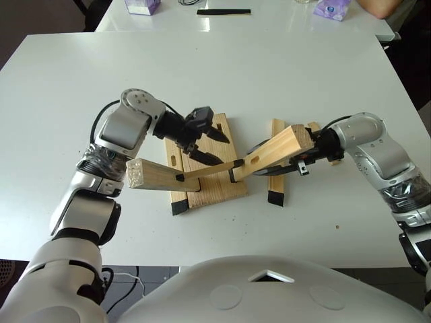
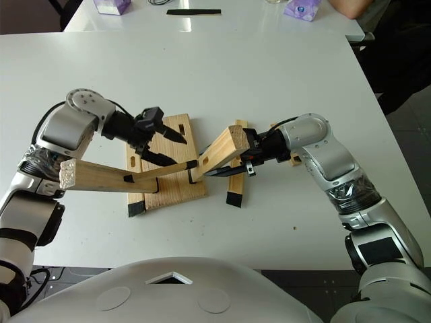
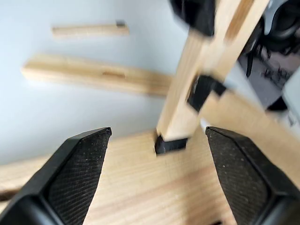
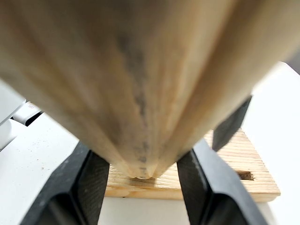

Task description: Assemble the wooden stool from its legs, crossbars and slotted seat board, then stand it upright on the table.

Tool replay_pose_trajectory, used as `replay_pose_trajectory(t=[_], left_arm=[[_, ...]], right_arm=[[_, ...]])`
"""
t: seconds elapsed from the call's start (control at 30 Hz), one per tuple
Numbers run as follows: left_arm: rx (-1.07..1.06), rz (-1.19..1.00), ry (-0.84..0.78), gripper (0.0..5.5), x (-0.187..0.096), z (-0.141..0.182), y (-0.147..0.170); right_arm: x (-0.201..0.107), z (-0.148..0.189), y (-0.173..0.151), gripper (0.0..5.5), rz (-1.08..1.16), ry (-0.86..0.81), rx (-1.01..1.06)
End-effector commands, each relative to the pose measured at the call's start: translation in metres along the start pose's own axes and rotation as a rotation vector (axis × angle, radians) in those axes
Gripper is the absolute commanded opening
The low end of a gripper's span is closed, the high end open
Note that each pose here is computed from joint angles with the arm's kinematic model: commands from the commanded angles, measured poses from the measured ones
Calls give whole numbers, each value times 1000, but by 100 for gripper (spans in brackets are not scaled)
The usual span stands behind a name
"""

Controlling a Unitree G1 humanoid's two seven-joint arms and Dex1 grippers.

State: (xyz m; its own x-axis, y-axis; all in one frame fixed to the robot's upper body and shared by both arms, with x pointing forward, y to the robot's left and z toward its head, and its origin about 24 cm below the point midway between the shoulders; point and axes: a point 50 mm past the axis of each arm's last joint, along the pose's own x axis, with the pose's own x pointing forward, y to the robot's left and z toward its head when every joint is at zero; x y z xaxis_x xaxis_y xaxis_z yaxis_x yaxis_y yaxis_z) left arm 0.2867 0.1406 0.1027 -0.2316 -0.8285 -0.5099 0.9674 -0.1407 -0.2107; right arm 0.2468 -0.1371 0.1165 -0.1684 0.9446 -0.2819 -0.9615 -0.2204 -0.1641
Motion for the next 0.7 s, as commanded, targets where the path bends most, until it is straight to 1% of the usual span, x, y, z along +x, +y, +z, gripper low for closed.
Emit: replay_pose_trajectory(t=[0.03, 0.37, 0.53, 0.7], left_arm=[[-16, -74, 66, 377, 16, -20, -7], [-52, -55, -21, 377, 15, -10, -1], [-73, -76, -165, 377, 10, 14, -1], [-68, -71, -202, 377, 6, 25, 0]], right_arm=[[-5, -44, 17, 199, 50, 305, 138], [-3, -46, 18, 199, 51, 307, 136], [-4, -47, 19, 199, 49, 311, 138], [-3, -48, 19, 199, 50, 311, 139]])
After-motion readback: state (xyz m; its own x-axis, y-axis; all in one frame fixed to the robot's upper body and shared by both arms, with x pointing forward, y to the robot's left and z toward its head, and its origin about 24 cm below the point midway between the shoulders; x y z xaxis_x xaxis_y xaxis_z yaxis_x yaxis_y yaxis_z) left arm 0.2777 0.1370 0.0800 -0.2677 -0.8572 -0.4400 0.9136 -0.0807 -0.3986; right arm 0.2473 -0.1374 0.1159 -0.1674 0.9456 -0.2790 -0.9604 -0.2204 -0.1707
